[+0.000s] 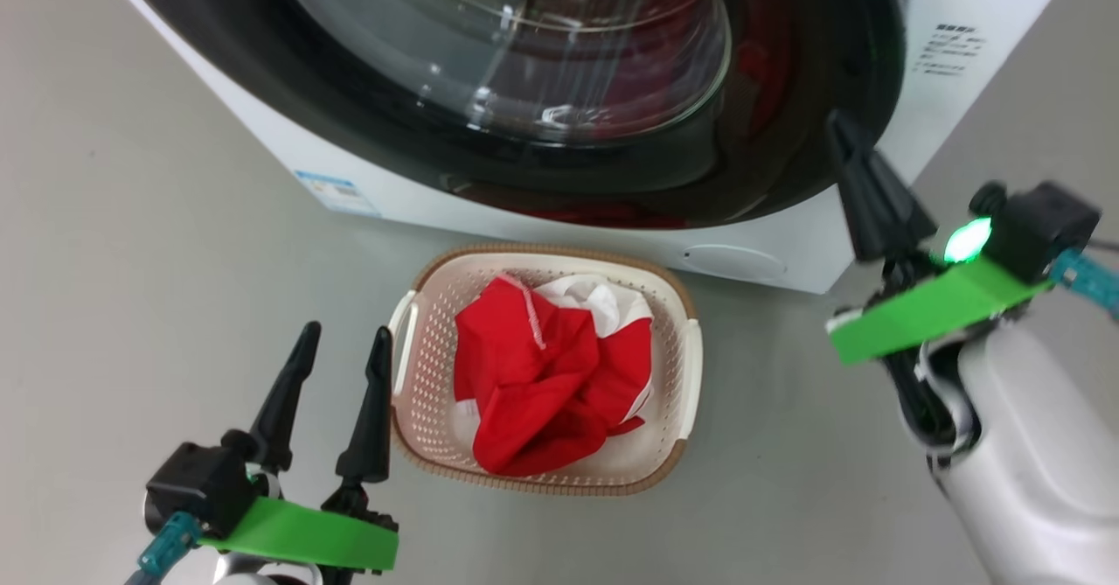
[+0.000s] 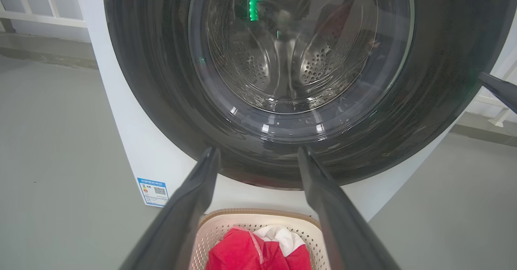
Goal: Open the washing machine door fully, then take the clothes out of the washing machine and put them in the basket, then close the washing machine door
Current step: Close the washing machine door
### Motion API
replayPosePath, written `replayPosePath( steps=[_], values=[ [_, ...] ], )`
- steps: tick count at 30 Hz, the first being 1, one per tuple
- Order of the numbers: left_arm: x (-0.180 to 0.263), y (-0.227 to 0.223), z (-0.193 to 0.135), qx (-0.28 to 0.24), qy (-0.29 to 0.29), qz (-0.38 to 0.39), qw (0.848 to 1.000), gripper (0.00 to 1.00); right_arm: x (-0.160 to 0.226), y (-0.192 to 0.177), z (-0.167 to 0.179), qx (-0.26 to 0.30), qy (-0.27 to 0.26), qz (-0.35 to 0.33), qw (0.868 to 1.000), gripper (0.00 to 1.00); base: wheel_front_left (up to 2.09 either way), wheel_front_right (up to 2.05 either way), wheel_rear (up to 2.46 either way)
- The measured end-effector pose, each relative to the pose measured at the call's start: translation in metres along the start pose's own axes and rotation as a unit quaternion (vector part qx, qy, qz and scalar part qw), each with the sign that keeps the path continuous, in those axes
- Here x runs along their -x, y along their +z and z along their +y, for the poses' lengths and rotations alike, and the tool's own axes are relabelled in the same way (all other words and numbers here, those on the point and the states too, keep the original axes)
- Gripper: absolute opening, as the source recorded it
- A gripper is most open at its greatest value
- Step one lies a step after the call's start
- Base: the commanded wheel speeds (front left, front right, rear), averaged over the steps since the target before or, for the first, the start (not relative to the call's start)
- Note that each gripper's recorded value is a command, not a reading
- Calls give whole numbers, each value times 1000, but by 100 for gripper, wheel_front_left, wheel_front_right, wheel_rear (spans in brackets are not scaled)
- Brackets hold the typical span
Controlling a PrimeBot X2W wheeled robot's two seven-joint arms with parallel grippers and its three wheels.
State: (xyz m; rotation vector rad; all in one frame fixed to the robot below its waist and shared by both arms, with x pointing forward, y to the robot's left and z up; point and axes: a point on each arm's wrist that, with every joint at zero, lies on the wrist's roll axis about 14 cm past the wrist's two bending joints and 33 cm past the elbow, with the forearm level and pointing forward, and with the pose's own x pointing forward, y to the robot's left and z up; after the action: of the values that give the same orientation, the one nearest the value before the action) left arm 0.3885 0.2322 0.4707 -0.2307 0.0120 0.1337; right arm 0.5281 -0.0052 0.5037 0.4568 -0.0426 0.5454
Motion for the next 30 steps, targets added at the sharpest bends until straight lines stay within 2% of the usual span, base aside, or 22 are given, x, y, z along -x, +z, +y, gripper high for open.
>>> replayPosePath(
  steps=[1,2,3,17,30],
  values=[
    [1,0,0,-1,0,0,1000,100,6,-2,-1,0,-3,5,1000,47,0,0,0],
    [2,0,0,-2,-1,0,1000,100,12,-4,-1,1,-7,9,1000,87,0,0,0],
    [3,0,-1,-3,-2,1,1000,100,18,-5,-2,1,-11,13,1000,100,0,0,0],
    [14,-7,-23,-10,-40,11,999,100,104,-1,-26,1,-100,26,995,100,0,0,0],
    [15,-3,-40,-18,-81,7,997,100,183,16,-54,18,-189,15,982,100,0,0,0]
  ],
)
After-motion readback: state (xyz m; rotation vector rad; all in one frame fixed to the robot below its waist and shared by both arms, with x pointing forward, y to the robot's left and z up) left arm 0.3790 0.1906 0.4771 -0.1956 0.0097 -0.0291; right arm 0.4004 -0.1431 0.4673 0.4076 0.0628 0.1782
